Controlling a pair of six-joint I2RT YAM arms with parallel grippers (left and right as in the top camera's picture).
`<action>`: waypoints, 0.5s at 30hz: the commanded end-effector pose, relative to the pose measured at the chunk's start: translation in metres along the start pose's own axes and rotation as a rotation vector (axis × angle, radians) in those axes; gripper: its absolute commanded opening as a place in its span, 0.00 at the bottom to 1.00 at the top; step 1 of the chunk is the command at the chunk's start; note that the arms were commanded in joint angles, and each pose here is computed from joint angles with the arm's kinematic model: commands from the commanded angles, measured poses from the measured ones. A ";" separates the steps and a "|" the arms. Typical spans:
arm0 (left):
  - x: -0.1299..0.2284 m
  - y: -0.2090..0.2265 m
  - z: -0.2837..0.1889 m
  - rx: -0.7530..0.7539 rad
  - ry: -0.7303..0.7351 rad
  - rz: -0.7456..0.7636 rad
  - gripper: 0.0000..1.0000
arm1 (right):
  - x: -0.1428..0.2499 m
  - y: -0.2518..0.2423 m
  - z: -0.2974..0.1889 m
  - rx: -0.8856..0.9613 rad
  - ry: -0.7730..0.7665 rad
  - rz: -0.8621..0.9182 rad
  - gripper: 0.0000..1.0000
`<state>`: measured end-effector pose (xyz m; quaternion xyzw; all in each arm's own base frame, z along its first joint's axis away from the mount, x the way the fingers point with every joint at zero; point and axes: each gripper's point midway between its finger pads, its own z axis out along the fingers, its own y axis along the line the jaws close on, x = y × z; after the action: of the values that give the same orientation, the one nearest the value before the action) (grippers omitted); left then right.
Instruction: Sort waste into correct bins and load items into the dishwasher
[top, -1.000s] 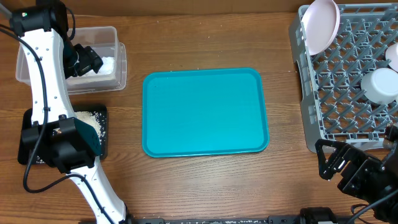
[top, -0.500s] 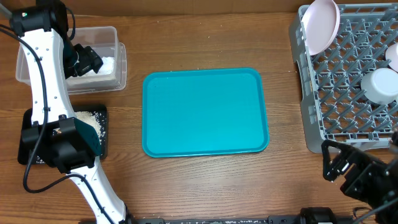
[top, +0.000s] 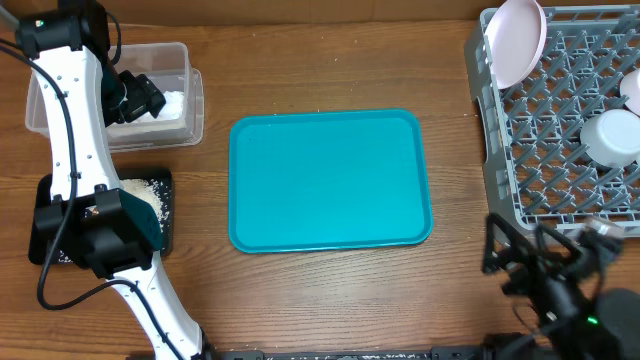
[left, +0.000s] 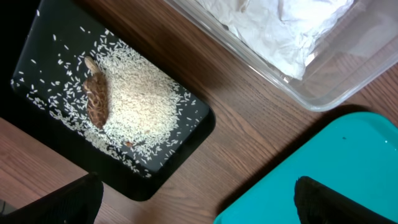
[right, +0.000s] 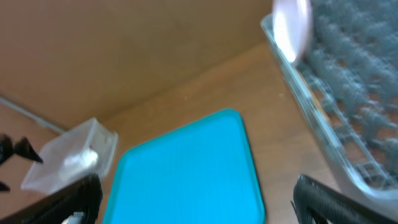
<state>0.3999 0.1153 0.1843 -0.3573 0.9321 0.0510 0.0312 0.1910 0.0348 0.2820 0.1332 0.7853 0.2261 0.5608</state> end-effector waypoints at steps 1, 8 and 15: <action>0.000 0.001 -0.009 0.009 -0.021 0.006 1.00 | 0.031 -0.005 0.023 -0.101 -0.003 -0.017 1.00; 0.000 0.001 -0.009 0.009 -0.021 0.006 1.00 | 0.050 -0.013 0.050 -0.243 -0.169 -0.078 1.00; 0.000 0.001 -0.009 0.009 -0.021 0.006 1.00 | 0.049 -0.039 0.064 -0.156 -0.270 -0.071 1.00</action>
<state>0.3999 0.1153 0.1843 -0.3574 0.9320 0.0510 0.0312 0.2317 0.0491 0.2109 0.0645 0.6932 0.2698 0.6652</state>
